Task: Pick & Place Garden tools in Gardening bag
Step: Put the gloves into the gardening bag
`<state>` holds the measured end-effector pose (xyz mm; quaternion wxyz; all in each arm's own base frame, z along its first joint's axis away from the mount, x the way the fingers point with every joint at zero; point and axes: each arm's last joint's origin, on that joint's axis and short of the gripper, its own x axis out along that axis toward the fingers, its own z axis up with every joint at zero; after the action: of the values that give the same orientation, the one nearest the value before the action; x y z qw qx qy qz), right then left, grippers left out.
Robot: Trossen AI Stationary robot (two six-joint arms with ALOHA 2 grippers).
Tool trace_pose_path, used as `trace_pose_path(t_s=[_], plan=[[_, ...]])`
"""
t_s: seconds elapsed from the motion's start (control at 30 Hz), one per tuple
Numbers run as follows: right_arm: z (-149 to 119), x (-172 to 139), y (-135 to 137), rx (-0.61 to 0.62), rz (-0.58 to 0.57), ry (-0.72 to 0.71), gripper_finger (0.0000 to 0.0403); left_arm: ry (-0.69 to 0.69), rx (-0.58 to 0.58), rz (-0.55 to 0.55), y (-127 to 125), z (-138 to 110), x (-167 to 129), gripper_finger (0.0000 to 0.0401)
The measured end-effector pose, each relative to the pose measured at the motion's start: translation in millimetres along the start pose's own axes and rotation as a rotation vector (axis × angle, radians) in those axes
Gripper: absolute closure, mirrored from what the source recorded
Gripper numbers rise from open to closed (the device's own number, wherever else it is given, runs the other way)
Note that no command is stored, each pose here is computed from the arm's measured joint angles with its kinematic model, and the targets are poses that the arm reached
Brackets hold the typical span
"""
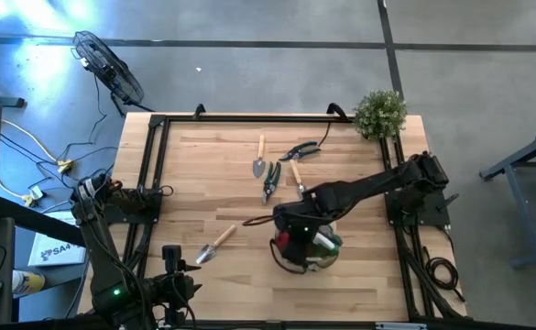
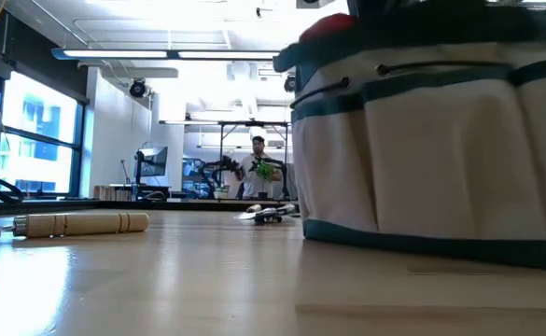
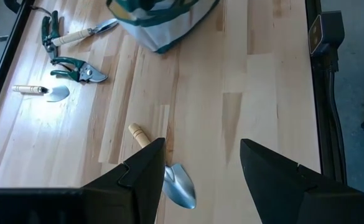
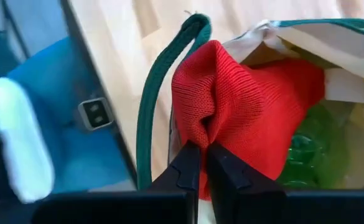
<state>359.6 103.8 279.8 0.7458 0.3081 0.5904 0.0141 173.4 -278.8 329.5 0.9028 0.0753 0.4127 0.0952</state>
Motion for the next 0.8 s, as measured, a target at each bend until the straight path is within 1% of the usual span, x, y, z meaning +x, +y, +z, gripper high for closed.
trace_pose_path(t_s=[0.1,0.2,0.3,0.47,0.57,0.67,0.8], plan=[[2,-1,-2,0.035,0.01,0.004,0.0393,0.0,0.0,0.0,0,0,0,0.0203],[3,-1,-3,0.047,-0.005,-0.009,0.038,0.0,0.0,0.0,0,0,0,0.0203],[2,-1,-4,0.041,-0.02,-0.01,0.0352,0.005,0.0,-0.003,0,0,0,0.0203],[1,-2,-8,0.081,-0.069,-0.004,0.0299,0.021,-0.001,-0.013,0,-1,0,0.0203],[1,-2,-10,0.085,-0.088,-0.005,0.0274,0.021,-0.002,-0.014,-1,-1,0,0.0203],[1,-4,-14,0.109,-0.095,0.018,0.0263,0.02,-0.002,-0.014,-1,0,0,0.0203],[3,-6,-19,0.133,-0.05,0.083,0.0262,0.02,-0.002,-0.014,-1,0,0,0.0203]])
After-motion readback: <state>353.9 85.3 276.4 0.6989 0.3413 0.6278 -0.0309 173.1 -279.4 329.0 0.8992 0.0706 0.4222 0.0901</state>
